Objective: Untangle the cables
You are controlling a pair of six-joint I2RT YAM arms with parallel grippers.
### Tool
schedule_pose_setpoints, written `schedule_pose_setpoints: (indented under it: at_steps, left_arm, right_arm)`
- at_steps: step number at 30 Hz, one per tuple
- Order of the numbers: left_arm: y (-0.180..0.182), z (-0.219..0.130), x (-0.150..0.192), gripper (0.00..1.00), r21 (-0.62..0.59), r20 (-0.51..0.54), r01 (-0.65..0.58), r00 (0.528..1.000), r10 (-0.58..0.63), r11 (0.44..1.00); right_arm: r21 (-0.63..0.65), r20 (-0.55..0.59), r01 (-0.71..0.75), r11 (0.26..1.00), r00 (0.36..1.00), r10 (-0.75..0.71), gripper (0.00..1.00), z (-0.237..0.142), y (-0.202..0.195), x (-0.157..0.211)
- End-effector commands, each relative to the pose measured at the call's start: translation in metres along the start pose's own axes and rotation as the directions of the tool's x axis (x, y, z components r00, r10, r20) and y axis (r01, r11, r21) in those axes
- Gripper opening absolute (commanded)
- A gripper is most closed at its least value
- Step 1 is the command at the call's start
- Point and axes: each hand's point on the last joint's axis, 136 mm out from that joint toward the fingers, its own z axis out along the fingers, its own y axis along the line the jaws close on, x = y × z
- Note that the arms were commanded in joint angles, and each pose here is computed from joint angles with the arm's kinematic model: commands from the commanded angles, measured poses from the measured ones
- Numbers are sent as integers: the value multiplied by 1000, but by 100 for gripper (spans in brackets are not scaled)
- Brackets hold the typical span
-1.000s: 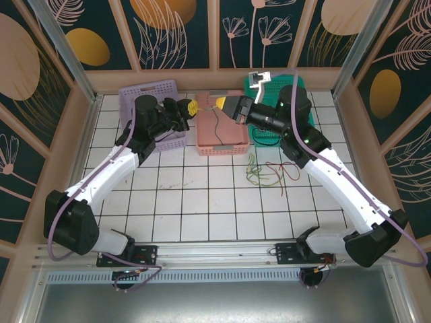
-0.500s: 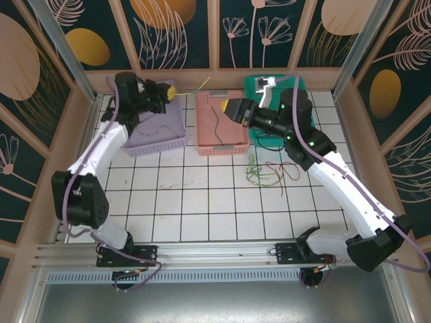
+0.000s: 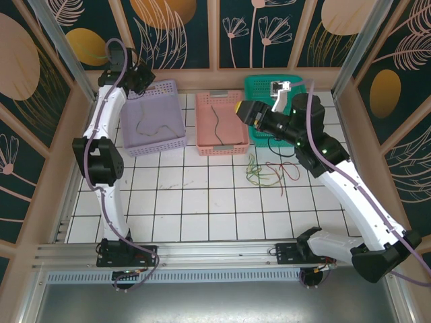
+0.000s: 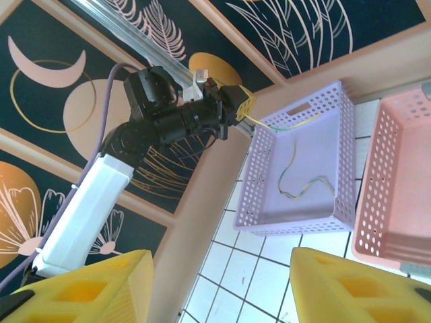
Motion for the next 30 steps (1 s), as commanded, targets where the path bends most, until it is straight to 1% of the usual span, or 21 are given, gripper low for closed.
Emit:
schedule_pose_setpoints:
  at_steps: [1,3,6,9,13,15,18,20,21,24,27,30]
  left_arm:
    - [43,14,6,0,-173,-35,-194,981,191,966]
    - [55,24,18,0,-177,-54,-218,976,212,960]
    - [65,28,31,0,-152,-24,-252,968,251,956]
    - [82,26,37,0,-216,-17,-315,947,319,924]
    - [107,28,52,0,-270,-56,-376,925,376,886]
    - [114,31,64,0,-257,-91,-391,920,381,884]
    - [110,33,82,0,-200,-151,-431,901,407,880]
    - [105,32,95,0,-153,-205,-476,873,443,866]
    - [104,31,100,0,-139,-228,-486,864,449,863]
    - [99,29,121,0,-46,-317,-501,828,463,864]
    - [107,29,133,0,-47,-376,-487,817,436,872]
    - [109,25,138,0,-40,-381,-482,817,432,875]
  right_arm:
    - [0,-5,-9,1000,1000,9,56,-1,-3,4]
    - [0,-8,-21,1000,1000,21,56,1,-5,6]
    - [14,7,-36,999,999,36,56,2,-15,2]
    - [8,3,-53,999,999,53,56,5,-19,5]
    - [-8,-5,-74,997,997,74,55,10,-21,10]
    - [-14,-7,-83,996,997,83,54,12,-21,11]
    - [-14,-11,-91,996,996,91,54,14,-23,13]
    - [-13,-16,-95,995,995,95,53,16,-24,14]
    - [-14,-18,-95,995,995,95,53,16,-23,15]
    - [-15,-18,-97,995,995,96,53,18,-23,16]
    - [-17,-16,-94,995,995,94,53,17,-21,15]
    - [-16,-16,-94,995,995,94,52,16,-22,16]
